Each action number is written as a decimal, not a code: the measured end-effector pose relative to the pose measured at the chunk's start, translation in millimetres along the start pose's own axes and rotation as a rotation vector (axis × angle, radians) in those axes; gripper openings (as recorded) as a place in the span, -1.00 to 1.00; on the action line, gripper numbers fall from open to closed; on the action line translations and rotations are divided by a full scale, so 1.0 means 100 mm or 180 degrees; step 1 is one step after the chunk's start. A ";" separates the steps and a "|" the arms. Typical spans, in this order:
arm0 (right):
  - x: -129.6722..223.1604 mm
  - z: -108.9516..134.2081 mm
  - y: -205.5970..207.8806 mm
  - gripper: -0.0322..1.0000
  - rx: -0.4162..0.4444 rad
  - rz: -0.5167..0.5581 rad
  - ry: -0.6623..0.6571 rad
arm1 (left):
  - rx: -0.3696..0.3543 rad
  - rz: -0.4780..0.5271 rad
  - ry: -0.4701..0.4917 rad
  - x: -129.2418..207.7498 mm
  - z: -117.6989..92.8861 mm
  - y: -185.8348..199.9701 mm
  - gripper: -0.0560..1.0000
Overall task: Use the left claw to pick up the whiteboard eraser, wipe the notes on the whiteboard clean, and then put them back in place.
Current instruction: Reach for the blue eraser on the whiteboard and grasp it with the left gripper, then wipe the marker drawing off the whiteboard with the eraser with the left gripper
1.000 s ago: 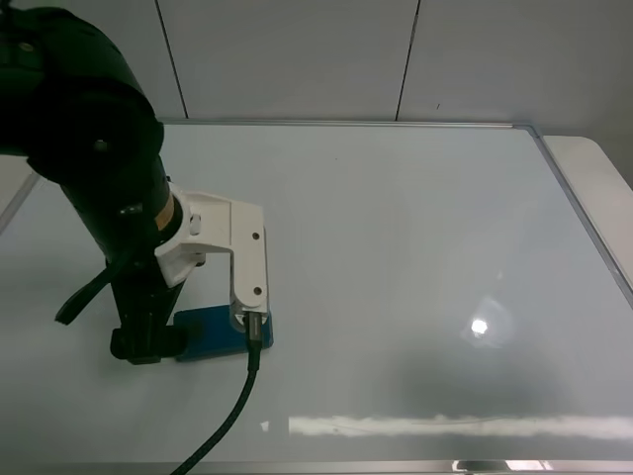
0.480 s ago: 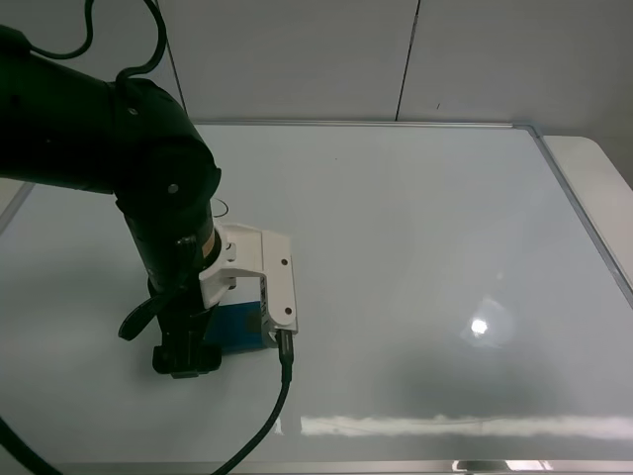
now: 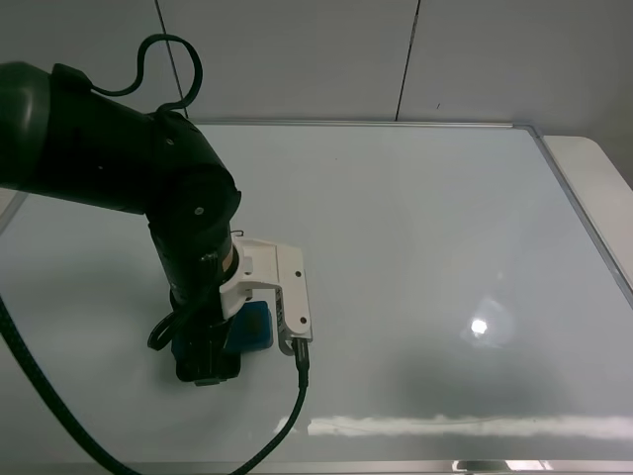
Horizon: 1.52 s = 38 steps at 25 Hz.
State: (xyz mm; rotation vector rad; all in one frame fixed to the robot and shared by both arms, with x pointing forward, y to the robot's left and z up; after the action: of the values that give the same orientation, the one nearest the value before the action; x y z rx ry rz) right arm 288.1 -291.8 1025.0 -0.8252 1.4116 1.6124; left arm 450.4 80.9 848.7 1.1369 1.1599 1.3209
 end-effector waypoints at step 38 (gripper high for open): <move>0.00 0.00 0.00 0.99 0.0000 0.0000 0.0000 | 0.0063 0.0087 0.0227 0.05 -0.03 0.06 0.15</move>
State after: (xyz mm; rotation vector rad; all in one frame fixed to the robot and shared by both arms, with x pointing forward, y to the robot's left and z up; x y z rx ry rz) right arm 288.1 -291.8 1025.0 -0.8252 1.4116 1.6124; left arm 446.6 85.2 854.3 1.1313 1.2154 1.3833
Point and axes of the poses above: a point on each arm's last joint axis where the gripper is mounted, y pointing back along that axis away from the gripper, z along the wrist's bending axis when the last joint is at zero, x = y × z, the point moved 6 cm from there along -y, pointing out along that axis toward the gripper, and after that the axes turned 7 degrees about -y, right-handed, at the moved point
